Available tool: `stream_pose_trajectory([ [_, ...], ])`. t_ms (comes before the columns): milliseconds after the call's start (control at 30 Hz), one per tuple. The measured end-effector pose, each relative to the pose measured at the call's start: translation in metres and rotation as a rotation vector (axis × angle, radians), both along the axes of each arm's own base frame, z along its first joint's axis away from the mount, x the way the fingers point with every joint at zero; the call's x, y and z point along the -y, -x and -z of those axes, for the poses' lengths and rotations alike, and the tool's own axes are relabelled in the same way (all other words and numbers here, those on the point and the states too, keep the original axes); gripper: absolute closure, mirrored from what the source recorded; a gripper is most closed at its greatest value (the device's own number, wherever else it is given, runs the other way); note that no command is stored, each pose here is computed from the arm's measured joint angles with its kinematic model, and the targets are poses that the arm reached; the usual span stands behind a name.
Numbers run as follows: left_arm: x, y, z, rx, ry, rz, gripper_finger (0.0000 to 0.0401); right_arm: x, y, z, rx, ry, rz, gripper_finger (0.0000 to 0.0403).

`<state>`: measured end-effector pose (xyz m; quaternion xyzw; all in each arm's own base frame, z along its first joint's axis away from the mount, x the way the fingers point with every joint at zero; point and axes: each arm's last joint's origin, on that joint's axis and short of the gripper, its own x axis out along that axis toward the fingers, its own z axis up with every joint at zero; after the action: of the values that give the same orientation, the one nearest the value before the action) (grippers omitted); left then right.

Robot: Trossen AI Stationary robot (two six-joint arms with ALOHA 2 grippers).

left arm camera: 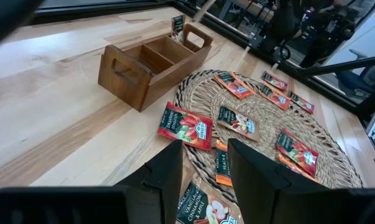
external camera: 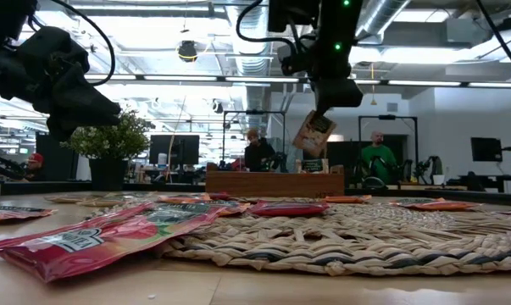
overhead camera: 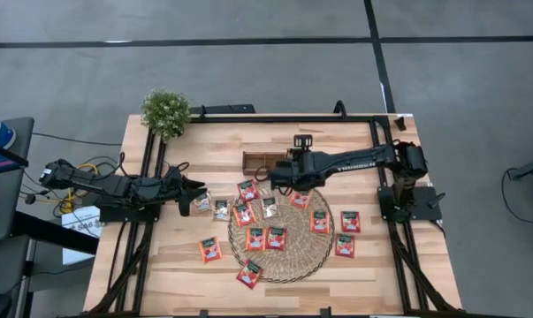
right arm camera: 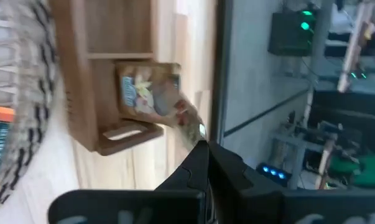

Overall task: Pick & Place Tea
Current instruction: Put the brown tea bag into the right section of the wooden organizer

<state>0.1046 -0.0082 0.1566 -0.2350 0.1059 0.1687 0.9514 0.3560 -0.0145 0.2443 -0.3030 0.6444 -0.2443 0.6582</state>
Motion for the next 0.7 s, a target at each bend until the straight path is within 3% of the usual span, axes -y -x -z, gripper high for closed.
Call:
stream_pose_trajectory([
  [700,0.000,0.000,0.000,-0.001,0.000,0.000,0.0282,0.035,-0.001,0.006,-0.084,-0.163,-0.038,0.0403],
])
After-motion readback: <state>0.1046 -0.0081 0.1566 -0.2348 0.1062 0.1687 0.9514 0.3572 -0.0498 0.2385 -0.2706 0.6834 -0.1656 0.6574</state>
